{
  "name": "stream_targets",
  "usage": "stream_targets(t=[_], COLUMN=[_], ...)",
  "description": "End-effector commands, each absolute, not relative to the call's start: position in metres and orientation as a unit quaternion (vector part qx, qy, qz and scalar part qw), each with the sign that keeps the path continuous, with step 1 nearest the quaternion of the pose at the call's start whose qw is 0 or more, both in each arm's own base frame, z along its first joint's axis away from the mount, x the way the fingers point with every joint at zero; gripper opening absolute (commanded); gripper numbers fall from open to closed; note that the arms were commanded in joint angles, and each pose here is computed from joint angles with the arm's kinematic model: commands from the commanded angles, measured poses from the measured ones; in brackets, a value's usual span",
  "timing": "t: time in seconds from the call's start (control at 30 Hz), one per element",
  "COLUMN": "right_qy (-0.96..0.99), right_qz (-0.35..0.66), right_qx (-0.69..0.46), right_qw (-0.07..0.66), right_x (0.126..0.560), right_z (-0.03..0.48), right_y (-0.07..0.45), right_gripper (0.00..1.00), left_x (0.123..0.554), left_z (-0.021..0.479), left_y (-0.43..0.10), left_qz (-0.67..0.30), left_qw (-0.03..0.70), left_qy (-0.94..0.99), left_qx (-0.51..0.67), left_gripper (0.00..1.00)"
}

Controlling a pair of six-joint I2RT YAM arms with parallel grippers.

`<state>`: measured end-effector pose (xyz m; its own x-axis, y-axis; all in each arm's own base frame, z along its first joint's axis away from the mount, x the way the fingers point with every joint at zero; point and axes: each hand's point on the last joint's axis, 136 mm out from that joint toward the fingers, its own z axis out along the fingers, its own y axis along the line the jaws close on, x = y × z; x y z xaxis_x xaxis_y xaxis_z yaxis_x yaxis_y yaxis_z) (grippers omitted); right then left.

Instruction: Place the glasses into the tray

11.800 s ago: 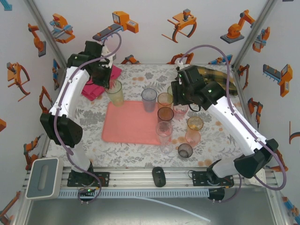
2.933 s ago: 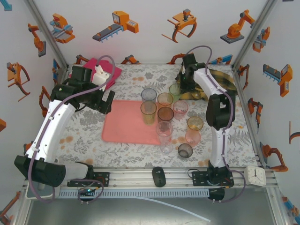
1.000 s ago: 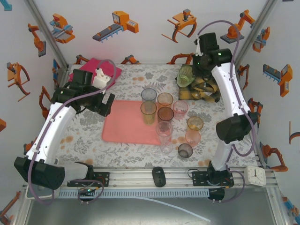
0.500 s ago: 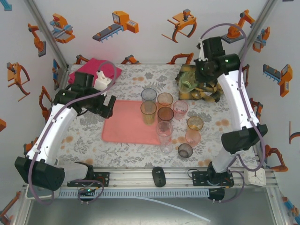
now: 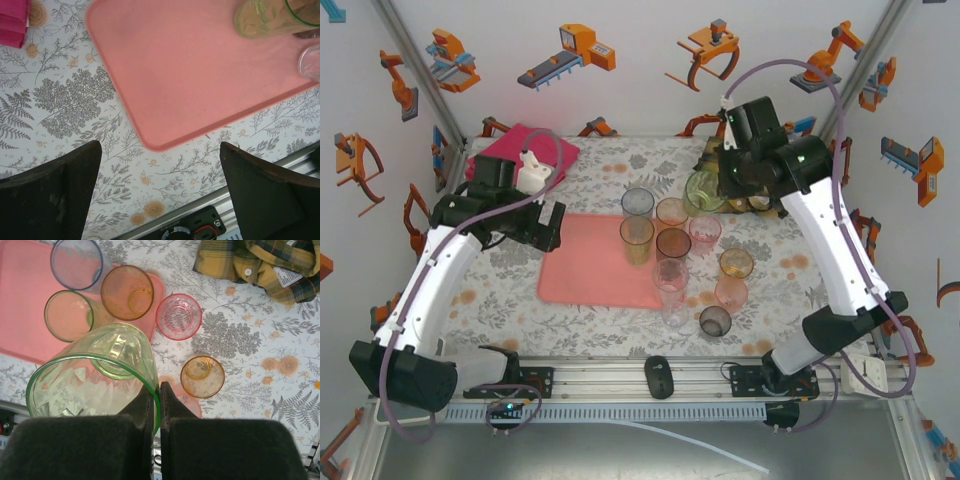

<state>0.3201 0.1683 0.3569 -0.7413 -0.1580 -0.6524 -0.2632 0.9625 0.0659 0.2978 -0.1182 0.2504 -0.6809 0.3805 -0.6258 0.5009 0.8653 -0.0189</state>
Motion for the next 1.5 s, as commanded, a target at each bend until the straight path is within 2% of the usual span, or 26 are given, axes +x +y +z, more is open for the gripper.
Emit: stream_targets(t=[0.0,0.3,0.77,1.47], right_qy=[0.926,0.922,0.927,0.934], right_qz=[0.074,0.083,0.090,0.049], right_qx=[-0.105,-0.155,-0.225,-0.246], right_qw=[0.354,0.346,0.285,0.254], right_x=[0.301,0.268,0.244,0.264], right_z=[0.369,0.356,0.285,0.200], right_y=[0.173,0.227,0.314,0.347], right_gripper=[0.02,0.02,0.03,0.03], left_x=[0.294,0.295,0.290,0.281], left_z=[0.255,0.264,0.294,0.296], left_y=[-0.119,-0.114,-0.082,-0.077], left_qz=[-0.111,-0.106,-0.107,-0.130], left_qw=[0.326,0.334,0.385,0.393], left_qy=[0.910,0.912,0.903,0.899], left_qx=[0.230,0.213,0.158,0.147], left_gripper=[0.93,0.93,0.94,0.95])
